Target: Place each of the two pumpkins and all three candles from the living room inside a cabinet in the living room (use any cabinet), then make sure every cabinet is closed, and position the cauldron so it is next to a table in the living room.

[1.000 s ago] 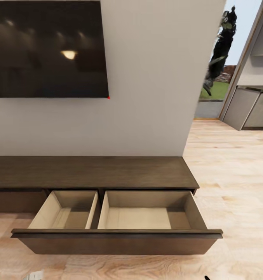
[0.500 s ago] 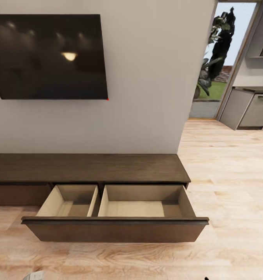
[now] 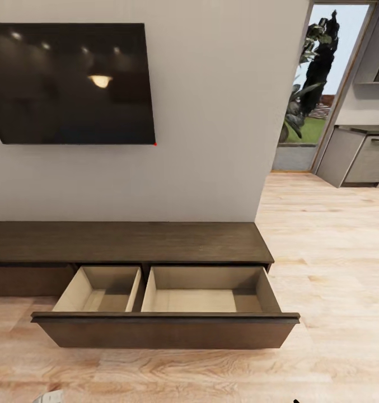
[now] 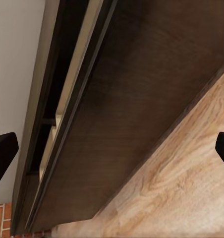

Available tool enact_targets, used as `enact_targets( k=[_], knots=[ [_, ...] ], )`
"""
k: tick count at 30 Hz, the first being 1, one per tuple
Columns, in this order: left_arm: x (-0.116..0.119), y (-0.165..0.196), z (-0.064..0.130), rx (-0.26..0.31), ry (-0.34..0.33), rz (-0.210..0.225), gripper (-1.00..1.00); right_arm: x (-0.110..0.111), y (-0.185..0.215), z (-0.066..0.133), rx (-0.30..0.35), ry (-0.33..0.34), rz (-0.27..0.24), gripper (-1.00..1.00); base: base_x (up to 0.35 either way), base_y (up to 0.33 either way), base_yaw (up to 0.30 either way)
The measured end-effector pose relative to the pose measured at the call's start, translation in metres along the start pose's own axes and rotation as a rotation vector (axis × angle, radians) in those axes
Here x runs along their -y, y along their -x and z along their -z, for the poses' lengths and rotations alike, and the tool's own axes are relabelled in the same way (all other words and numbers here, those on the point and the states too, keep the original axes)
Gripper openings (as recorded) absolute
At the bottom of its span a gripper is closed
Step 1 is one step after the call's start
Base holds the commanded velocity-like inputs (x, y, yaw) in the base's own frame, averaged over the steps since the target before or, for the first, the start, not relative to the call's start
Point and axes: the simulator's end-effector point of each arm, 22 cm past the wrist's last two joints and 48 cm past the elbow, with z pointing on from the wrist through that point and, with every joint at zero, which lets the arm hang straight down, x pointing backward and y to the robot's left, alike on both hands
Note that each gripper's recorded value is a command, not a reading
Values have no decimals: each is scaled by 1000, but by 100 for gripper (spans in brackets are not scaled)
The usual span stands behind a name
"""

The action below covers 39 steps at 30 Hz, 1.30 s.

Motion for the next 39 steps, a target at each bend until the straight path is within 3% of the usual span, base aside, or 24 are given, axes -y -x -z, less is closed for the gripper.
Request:
enact_targets(
  k=[19,39],
  knots=[
    [-2,2,0,3,1,11,100,0,0,-2,0,-5,3,100,0,-44,95],
    [-2,2,-1,3,4,11,100,-1,-2,-2,-4,-5,3,100,0,-1,278]
  ],
)
